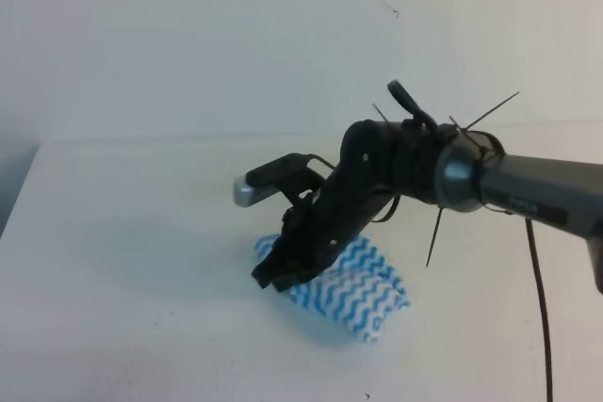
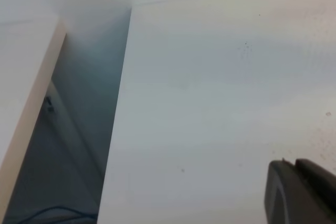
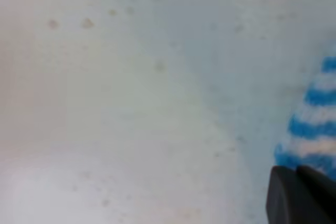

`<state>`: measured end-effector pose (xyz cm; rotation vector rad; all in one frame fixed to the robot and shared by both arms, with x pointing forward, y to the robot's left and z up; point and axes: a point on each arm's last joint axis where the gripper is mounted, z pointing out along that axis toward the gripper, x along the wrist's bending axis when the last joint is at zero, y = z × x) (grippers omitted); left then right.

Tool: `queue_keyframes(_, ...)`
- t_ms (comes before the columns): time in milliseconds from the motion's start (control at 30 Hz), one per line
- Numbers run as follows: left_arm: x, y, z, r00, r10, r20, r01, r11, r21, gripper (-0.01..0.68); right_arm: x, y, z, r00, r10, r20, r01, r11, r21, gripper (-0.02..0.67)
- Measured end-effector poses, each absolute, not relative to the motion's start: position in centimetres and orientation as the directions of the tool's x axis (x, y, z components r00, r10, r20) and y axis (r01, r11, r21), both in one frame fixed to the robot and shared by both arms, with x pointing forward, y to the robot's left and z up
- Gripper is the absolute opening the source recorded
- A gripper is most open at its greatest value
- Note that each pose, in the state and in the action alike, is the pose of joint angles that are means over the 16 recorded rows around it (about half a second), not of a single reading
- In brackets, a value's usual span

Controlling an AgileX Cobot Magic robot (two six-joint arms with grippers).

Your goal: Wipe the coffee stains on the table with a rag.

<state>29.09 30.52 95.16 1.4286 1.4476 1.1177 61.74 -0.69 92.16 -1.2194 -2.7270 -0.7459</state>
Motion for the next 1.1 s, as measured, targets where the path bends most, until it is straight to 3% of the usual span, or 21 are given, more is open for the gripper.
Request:
queue_keyframes(333, 29.1, 30.5, 94.8, -0.044, 0.998, 0.041, 0.29, -0.027, 0.957, -0.002, 59.5, 1.8, 96.0, -0.746, 0.62, 0.243, 0.645, 0.58, 0.498, 0.018)
queue_keyframes(667, 29.1, 30.5, 95.3, -0.045, 0.998, 0.041, 0.294, -0.026, 0.955, -0.004, 59.1, 0.8, 99.7, -0.764, 0.622, 0.172, 0.602, 0.591, 0.537, 0.18)
queue_keyframes(900, 29.1, 30.5, 95.4, -0.045, 0.998, 0.041, 0.295, -0.026, 0.955, -0.004, 59.2, 0.9, 98.5, -0.762, 0.624, 0.169, 0.61, 0.606, 0.511, 0.258)
queue_keyframes(1100, 29.1, 30.5, 95.4, -0.045, 0.998, 0.041, 0.295, -0.026, 0.955, -0.004, 59.1, 1.7, 95.8, -0.758, 0.615, 0.218, 0.635, 0.621, 0.46, 0.19)
